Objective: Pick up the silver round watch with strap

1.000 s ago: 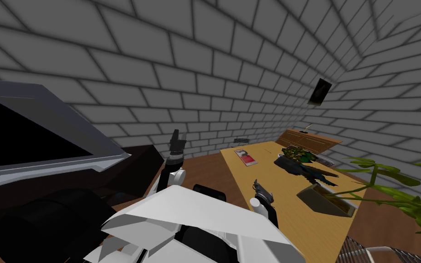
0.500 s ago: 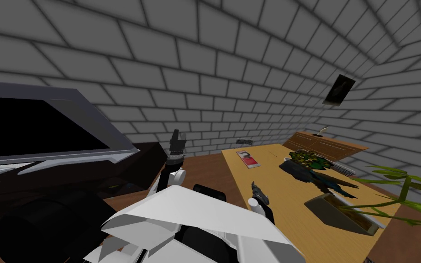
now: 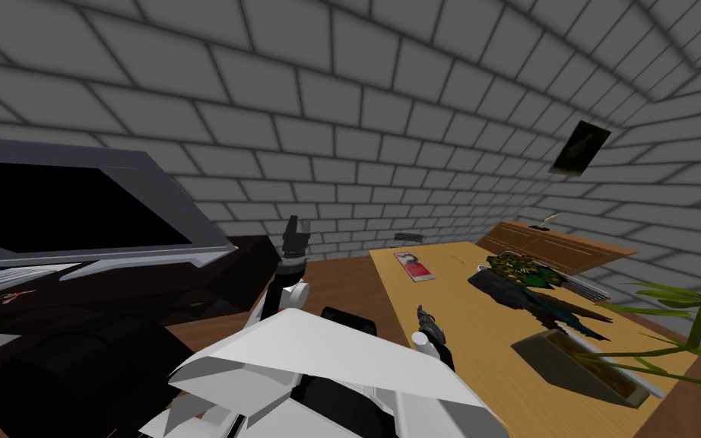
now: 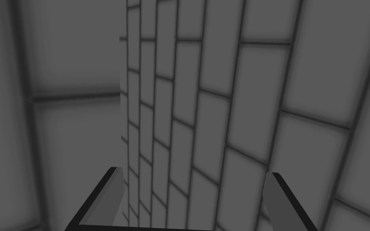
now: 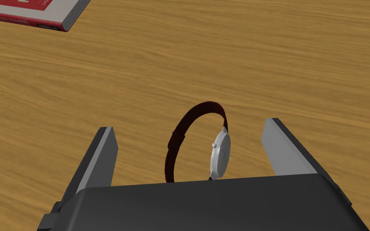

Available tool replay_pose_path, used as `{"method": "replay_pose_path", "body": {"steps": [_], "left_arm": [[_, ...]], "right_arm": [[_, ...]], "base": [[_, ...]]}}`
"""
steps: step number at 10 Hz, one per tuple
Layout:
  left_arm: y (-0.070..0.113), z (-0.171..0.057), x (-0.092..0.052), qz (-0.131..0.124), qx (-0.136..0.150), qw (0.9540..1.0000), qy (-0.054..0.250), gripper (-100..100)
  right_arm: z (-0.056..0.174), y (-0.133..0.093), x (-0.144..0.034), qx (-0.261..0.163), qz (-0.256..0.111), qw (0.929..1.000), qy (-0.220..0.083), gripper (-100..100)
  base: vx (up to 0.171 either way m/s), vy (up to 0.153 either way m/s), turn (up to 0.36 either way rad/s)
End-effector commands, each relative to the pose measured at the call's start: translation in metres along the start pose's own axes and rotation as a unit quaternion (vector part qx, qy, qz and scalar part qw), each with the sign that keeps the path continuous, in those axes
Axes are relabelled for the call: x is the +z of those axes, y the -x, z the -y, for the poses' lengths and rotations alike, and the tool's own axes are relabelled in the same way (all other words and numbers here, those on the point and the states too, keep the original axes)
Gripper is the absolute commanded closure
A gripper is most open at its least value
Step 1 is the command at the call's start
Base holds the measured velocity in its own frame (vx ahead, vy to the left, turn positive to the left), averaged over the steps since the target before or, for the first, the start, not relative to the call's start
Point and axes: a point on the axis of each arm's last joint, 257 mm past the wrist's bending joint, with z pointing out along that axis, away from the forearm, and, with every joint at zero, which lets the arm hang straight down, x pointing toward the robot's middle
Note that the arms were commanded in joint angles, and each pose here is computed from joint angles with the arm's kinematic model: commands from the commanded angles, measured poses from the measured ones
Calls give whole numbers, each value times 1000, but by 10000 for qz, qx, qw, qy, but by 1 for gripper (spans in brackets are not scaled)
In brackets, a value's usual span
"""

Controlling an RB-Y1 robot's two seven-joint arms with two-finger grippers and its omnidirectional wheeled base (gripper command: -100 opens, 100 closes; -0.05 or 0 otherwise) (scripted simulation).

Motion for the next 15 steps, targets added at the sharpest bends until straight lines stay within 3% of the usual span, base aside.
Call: {"method": "replay_pose_path", "body": {"steps": [1, 4, 6, 9, 10, 12, 14, 15], "left_arm": [[0, 0, 0, 0, 0, 10000, 0, 0], [0, 0, 0, 0, 1, 10000, 0, 0], [0, 0, 0, 0, 1, 10000, 0, 0], [0, 0, 0, 0, 1, 10000, 1, 0], [0, 0, 0, 0, 1, 10000, 0, 0], [0, 0, 0, 0, 1, 10000, 0, 0], [0, 0, 0, 0, 0, 10000, 0, 0], [0, 0, 0, 0, 0, 10000, 0, 0]], "right_arm": [[17, 9, -5, -80, 38, 9999, -125, -100], [51, 25, -16, -237, 102, 9989, -384, -100], [51, 25, -16, -237, 102, 9989, -384, -100], [104, 48, -36, -459, 168, 9956, -794, -100], [104, 48, -36, -459, 168, 9956, -794, -100], [139, 61, -52, -598, 190, 9922, -1080, -100], [139, 61, -52, -598, 190, 9922, -1080, -100], [157, 67, -60, -665, 195, 9900, -1226, -100]], "base": [[24, -39, -250], [45, -65, -195], [30, -36, -58], [49, -65, -297], [56, -60, -72], [61, -62, -279], [39, -31, -22], [35, -38, -171]]}}
